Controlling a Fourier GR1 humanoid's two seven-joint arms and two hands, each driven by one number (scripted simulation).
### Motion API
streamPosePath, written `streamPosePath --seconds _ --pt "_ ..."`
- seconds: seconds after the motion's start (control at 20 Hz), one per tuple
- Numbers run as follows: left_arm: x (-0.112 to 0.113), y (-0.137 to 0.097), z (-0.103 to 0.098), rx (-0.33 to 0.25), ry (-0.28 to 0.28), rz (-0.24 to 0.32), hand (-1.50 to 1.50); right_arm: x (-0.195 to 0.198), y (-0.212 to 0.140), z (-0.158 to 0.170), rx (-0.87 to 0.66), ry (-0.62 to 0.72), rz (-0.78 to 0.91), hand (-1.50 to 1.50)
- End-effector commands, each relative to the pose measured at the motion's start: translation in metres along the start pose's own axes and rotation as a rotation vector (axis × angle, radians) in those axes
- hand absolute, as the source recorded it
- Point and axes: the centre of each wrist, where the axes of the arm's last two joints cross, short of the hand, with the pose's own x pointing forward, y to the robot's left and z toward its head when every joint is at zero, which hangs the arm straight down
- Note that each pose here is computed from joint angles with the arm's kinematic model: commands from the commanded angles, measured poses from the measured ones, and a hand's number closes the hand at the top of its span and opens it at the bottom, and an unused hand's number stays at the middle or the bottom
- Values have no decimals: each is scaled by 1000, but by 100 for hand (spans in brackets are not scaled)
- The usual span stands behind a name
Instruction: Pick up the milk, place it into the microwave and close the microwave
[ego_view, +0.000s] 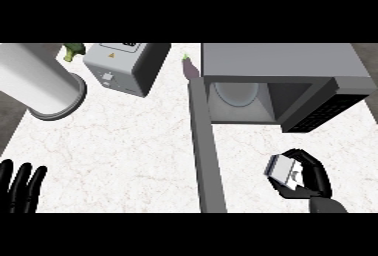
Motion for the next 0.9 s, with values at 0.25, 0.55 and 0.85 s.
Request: streamPosePath --seconds 0.25,0.55,0.85 --pt "9 10 2 15 7 4 -150 7 13 14 151 -163 -125 150" --pt "-4 27 1 37 25 -16 -150 44 77 -19 110 -165 -99 150" --pt "-9 26 0 32 29 10 -150 74 96 -53 107 -196 -39 150"
